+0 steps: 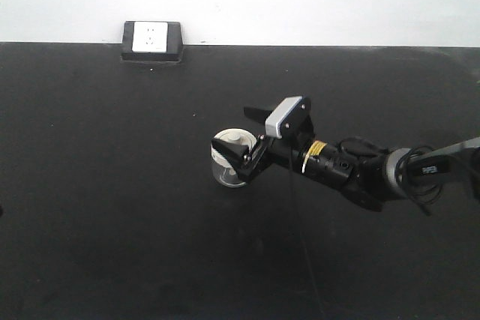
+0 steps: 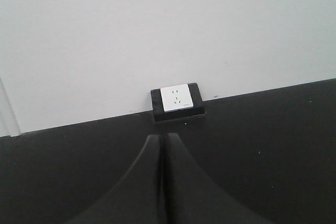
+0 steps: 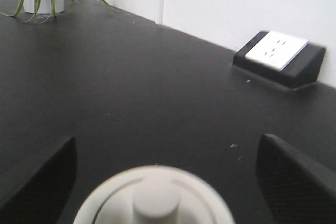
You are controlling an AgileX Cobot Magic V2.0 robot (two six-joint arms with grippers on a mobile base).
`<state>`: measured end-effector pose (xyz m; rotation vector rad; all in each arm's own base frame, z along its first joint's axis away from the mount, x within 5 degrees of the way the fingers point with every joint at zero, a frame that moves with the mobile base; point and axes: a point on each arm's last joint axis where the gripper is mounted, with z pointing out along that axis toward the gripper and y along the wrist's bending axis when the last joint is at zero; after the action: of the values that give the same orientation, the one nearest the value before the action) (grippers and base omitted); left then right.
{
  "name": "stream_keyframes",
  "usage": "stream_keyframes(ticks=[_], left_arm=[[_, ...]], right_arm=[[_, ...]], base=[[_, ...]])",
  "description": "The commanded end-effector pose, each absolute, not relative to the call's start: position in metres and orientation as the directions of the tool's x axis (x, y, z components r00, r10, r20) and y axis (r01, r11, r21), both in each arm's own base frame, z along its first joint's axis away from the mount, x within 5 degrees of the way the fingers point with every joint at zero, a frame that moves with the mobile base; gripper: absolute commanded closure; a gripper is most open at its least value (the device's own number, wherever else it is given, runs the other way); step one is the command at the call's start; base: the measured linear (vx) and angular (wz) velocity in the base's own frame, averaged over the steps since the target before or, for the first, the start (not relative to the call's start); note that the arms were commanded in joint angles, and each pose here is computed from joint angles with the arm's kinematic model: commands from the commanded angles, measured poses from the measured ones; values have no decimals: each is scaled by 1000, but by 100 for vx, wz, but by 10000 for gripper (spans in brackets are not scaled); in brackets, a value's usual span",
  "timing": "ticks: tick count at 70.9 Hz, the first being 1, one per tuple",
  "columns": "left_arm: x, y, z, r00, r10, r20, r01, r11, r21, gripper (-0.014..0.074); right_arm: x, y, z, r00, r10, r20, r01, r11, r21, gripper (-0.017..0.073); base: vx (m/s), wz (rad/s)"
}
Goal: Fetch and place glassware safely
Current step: 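Extend the right arm and lower the jar onto the black benchtop, then open the right gripper to release the jar knob and withdraw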
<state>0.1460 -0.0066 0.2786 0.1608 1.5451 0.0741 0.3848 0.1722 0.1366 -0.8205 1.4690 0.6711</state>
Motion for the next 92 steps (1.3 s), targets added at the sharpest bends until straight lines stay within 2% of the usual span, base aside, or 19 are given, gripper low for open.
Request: stream_keyframes(ticks=[1, 16, 31, 42, 47, 55, 72, 92], left_arm=[[146, -7, 295, 135, 130, -982, 42, 990, 137, 601], [146, -7, 295, 135, 130, -982, 42, 990, 137, 601], [146, -7, 295, 135, 130, -982, 42, 990, 137, 601], [146, -7, 295, 135, 130, -982, 42, 990, 137, 601], [146, -7, 295, 135, 130, -982, 42, 990, 137, 601], [146, -7, 295, 135, 130, -982, 42, 990, 137, 601], [146, -7, 295, 135, 130, -982, 42, 990, 137, 601], [146, -7, 295, 135, 130, -982, 42, 990, 137, 601]], right_arm=[[384, 169, 191, 122, -29, -992, -795, 596, -115, -57], [378, 158, 241, 11, -32, -999, -730, 683, -30, 9], [359, 137, 295, -37, -96, -995, -595, 802, -55, 132], [332, 112, 321, -141, -56, -988, -436, 900, 11, 289], [316, 102, 327, -185, -43, -982, -376, 926, 30, 396], [289, 90, 334, -205, -52, -977, -335, 942, 20, 576], [230, 66, 337, -220, -61, -974, -268, 963, 0, 564], [167, 43, 336, -156, -69, -985, -231, 973, -32, 563]], base=[[0, 0], [0, 0], [0, 0], [0, 0], [0, 0], [0, 0], [0, 0], [0, 0]])
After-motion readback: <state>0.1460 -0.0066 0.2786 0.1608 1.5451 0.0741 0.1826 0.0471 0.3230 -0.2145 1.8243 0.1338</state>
